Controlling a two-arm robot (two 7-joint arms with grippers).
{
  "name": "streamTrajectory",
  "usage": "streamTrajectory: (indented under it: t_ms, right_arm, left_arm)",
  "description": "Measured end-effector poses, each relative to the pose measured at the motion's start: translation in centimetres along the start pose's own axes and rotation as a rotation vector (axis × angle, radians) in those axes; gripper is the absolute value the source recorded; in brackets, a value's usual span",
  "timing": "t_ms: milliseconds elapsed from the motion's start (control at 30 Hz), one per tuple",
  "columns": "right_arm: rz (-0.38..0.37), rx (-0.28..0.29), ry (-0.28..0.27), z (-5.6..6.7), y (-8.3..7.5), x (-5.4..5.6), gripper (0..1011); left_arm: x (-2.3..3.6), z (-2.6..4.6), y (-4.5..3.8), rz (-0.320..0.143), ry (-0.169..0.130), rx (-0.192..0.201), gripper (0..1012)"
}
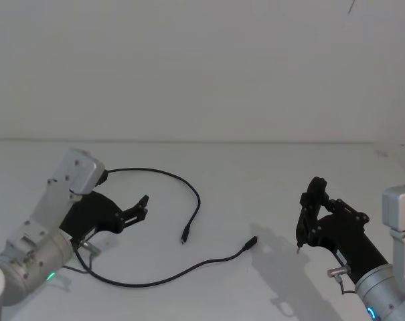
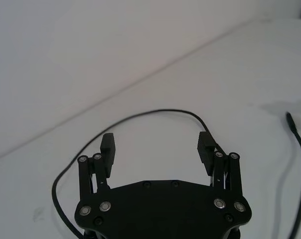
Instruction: Pick up the data cable with the one hand.
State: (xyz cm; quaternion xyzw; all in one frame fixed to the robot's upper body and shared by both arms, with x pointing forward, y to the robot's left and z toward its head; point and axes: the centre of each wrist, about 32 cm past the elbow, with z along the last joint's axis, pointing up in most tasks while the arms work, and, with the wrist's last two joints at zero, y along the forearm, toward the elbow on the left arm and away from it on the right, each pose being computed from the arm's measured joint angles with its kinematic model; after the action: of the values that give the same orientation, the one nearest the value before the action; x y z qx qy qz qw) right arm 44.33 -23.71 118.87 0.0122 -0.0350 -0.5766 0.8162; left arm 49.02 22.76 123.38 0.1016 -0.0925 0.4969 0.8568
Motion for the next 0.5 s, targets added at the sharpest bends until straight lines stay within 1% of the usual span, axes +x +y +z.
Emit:
streamTrajectory:
  t_ms: [133,200,267,300,400,433,500]
  right_arm:
    - [0.0,0.0,0.0,0.0,0.0,0.0,279]
    - [0.0,0.0,0.0,0.0,0.0,0.0,279]
    - [0.0,0.0,0.0,0.0,0.0,0.0,279]
    - [0.0,0.0,0.0,0.0,0.0,0.0,279]
    - [0.0,0.0,0.0,0.0,0.0,0.0,279]
    - [0.0,0.0,0.0,0.0,0.0,0.0,279]
    - [0.0,0.0,0.0,0.0,0.0,0.0,279]
  left_arm:
    - [0.72,0.51,0.24,-0.043,-0.007,0.026,1001]
    - [1.35,0.98,0.38,-0.087,-0.015,0.048,1001]
    - [1.57,1.19,0.41,-0.109,-0.018,0.056,1001]
    - [1.82,1.43,0.4,-0.135,-0.023,0.066,1001]
    - [2.1,1.76,0.33,-0.169,-0.03,0.076,1001]
    - [2.2,1.97,0.24,-0.193,-0.033,0.082,1001]
    - [2.26,2.15,0.12,-0.221,-0.035,0.088,1001]
